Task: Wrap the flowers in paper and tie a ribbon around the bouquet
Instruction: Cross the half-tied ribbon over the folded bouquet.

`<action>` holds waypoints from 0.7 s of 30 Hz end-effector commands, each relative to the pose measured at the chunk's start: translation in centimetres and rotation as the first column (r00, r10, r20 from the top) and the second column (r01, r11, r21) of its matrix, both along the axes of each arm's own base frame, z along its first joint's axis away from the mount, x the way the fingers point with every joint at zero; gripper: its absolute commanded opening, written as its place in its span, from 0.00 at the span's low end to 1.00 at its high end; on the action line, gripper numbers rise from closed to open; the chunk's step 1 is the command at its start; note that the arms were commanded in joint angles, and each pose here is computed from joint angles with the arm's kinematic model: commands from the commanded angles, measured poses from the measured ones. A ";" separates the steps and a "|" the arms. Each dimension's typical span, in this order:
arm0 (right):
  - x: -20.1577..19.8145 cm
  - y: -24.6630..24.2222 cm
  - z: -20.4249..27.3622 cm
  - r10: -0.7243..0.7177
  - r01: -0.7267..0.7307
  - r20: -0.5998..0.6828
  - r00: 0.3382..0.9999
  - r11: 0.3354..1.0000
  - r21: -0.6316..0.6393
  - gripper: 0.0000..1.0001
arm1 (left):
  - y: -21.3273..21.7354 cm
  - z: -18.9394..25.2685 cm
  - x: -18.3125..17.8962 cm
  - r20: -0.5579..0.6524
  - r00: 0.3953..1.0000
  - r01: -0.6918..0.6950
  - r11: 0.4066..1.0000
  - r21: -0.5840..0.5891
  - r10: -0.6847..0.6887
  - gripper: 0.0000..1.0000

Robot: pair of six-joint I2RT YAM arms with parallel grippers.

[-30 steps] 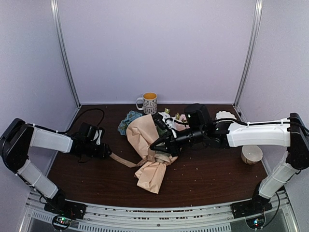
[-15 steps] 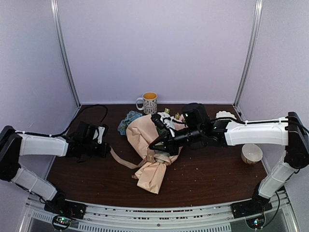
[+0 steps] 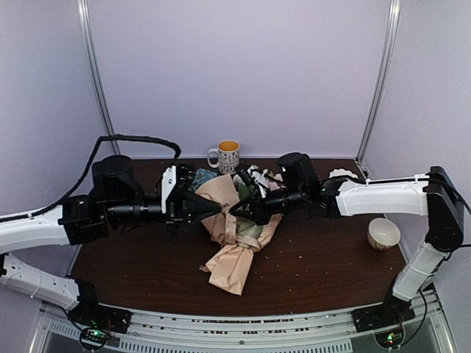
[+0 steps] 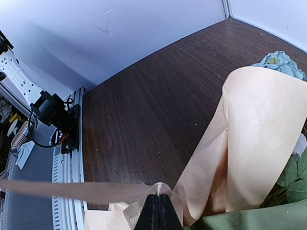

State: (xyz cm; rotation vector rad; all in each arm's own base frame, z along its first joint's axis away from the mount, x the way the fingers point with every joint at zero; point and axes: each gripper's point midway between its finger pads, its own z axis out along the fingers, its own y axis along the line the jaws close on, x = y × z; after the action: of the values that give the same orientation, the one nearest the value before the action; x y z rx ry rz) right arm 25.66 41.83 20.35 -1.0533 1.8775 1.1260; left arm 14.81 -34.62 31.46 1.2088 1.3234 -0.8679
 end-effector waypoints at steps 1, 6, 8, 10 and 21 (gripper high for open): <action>2.2 0.4 1.7 -0.066 0.066 -0.004 0.998 0.996 0.055 0.00 | -4.9 3.9 -3.7 0.110 0.947 0.308 0.950 -0.053 -0.301 0.00; 3.2 0.1 2.2 -0.101 0.099 0.030 0.994 0.994 0.037 0.00 | -10.4 5.2 -8.5 0.142 0.806 0.580 0.814 0.006 -0.575 0.00; 3.4 -0.1 2.3 -0.105 0.105 0.040 0.994 0.994 0.022 0.00 | -11.2 4.9 -9.3 0.126 0.760 0.643 0.766 -0.008 -0.637 0.00; 3.4 -0.3 2.6 -0.102 0.101 0.055 0.993 0.995 0.016 0.00 | -11.6 5.0 -9.5 0.138 0.738 0.668 0.744 -0.010 -0.660 0.00; 3.5 -0.9 3.3 -0.061 0.066 0.105 0.993 0.997 -0.049 0.00 | -13.7 -3.3 -3.0 0.157 0.887 0.380 0.880 0.286 -0.434 0.00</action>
State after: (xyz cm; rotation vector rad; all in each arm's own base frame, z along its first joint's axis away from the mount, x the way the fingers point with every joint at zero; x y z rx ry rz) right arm 28.89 41.35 21.88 -1.0249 1.8874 1.0123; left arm 7.44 -47.74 32.81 1.7406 0.8669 -1.1650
